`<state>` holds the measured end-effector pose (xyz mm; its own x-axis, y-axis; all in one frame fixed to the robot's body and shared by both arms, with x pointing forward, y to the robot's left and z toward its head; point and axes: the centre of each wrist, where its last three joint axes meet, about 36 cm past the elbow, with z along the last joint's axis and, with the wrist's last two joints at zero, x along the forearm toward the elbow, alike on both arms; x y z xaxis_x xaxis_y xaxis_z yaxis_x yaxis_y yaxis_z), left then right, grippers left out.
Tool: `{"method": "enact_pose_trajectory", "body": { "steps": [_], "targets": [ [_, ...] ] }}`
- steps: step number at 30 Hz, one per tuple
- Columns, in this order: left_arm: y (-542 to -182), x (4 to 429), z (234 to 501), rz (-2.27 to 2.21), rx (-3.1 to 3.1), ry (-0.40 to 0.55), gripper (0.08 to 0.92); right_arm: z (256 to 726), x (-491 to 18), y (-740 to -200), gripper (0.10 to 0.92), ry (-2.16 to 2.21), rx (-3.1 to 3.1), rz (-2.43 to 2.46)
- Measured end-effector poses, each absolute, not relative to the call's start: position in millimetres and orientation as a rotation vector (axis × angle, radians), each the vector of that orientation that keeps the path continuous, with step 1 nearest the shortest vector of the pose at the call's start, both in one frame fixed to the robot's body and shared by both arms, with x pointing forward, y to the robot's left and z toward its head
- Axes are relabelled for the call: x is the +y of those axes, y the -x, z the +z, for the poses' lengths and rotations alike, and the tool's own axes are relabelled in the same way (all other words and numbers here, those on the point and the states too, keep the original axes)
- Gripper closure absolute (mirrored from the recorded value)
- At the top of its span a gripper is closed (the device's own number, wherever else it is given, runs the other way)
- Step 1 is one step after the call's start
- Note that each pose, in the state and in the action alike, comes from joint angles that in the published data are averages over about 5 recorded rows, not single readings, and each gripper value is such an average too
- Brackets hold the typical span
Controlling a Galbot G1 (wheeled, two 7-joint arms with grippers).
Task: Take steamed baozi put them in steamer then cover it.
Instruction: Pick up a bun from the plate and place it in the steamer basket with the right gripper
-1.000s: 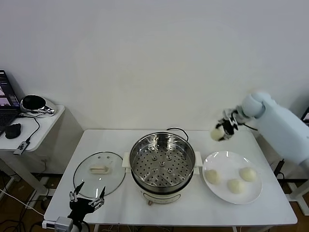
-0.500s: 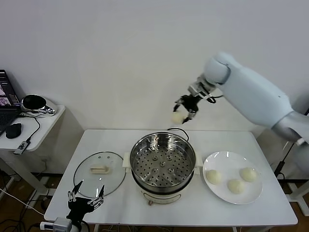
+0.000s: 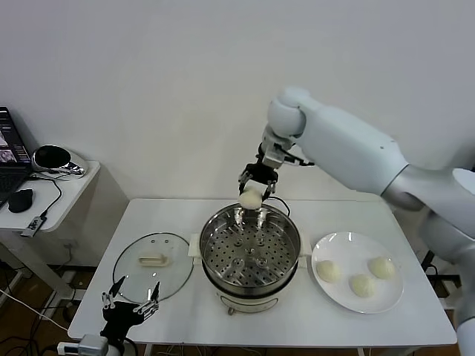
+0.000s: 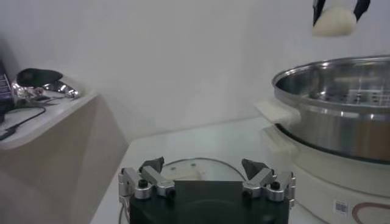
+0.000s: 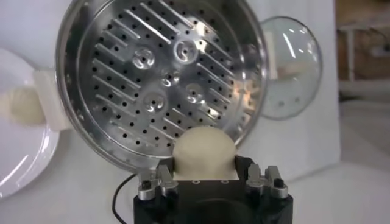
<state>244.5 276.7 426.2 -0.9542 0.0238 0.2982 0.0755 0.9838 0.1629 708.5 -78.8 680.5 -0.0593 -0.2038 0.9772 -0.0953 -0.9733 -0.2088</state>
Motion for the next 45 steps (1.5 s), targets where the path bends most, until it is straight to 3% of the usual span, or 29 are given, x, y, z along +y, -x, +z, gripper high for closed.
{"method": "enact_pose_trajectory", "body": {
  "steps": [27,37,45],
  "targets": [
    [-246.9,279.1,418.5,-0.232,-2.810,0.064,0.177,599.0,-58.0,-718.6,0.402,2.175,0.244,-2.176],
    [-246.5,278.1,417.5,-0.227,-2.806,0.062,0.177,602.6,-64.0,-718.8,0.211,2.161,0.281,-2.207],
    [-245.7,279.2,419.3,-0.243,-2.798,0.074,0.177,639.6,-72.9,-709.3,0.200,2.159,0.458,-2.198]
  ]
}}
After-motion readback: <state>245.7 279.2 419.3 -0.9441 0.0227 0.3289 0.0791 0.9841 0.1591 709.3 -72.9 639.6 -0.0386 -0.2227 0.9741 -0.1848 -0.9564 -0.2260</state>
